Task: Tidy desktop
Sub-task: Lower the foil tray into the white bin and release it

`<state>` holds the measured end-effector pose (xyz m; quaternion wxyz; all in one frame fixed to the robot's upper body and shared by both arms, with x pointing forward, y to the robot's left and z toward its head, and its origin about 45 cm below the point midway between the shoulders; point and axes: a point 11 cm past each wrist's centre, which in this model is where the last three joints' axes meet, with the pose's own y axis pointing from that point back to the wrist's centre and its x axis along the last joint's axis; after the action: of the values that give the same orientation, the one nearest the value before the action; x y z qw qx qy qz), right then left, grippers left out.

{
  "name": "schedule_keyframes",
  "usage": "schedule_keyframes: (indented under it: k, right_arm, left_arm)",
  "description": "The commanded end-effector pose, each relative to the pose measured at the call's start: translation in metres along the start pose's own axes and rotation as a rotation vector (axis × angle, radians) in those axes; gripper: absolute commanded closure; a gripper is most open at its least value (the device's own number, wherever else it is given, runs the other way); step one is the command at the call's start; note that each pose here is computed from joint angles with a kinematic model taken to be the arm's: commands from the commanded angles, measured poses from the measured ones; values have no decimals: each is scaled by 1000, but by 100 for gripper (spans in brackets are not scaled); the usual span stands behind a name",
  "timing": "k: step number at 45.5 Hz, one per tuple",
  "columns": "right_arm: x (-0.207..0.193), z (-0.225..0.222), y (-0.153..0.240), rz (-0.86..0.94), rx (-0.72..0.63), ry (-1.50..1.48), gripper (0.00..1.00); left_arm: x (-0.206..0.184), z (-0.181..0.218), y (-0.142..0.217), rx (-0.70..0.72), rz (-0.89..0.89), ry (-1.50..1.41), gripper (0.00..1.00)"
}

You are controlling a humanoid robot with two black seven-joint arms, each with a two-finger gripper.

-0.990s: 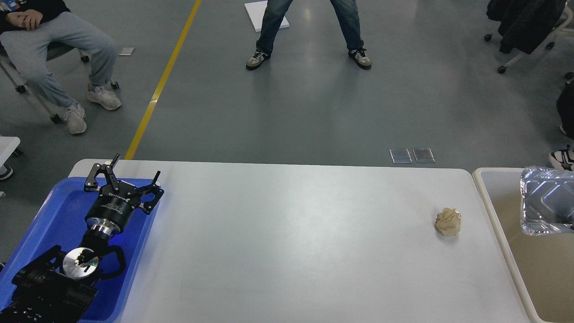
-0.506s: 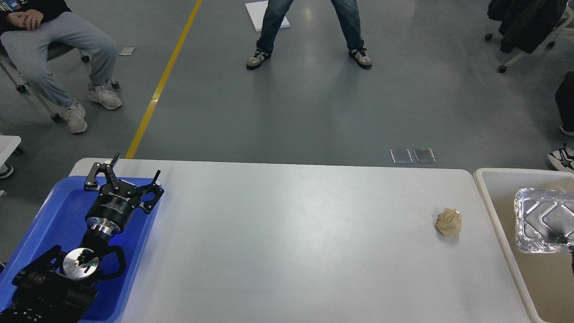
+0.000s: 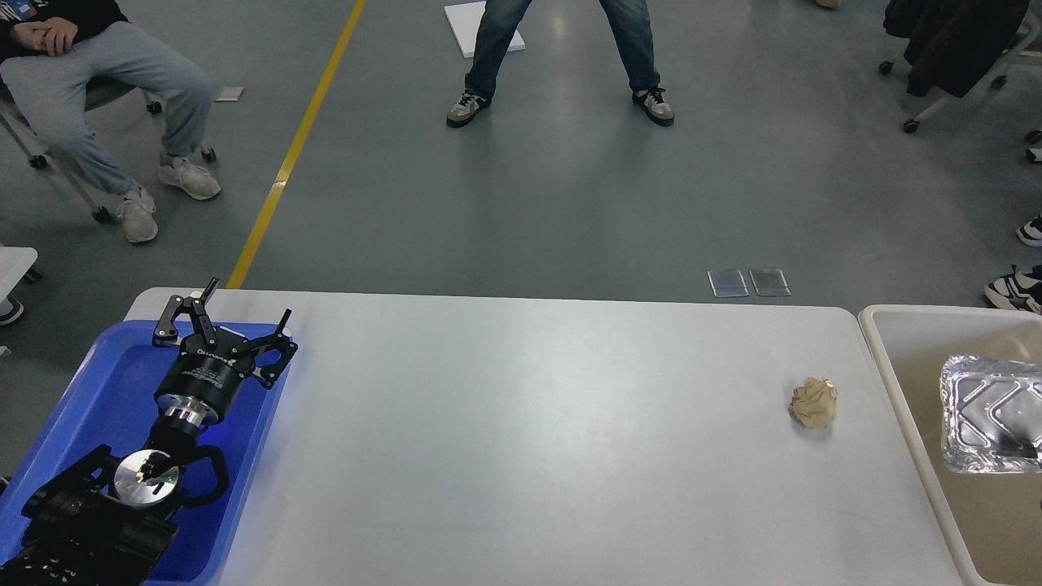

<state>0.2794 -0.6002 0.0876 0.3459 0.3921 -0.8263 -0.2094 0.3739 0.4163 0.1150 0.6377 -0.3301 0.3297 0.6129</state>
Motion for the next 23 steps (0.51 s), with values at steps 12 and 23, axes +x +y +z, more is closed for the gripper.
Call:
schedule_keyframes:
  k: [12, 23]
  right_arm:
    - [24, -6, 1, 94, 17, 133, 16]
    - [20, -4, 1, 101, 13, 188, 0]
  left_arm:
    - [0, 0, 0, -1, 0, 1, 0]
    - [0, 0, 0, 0, 0, 0, 0]
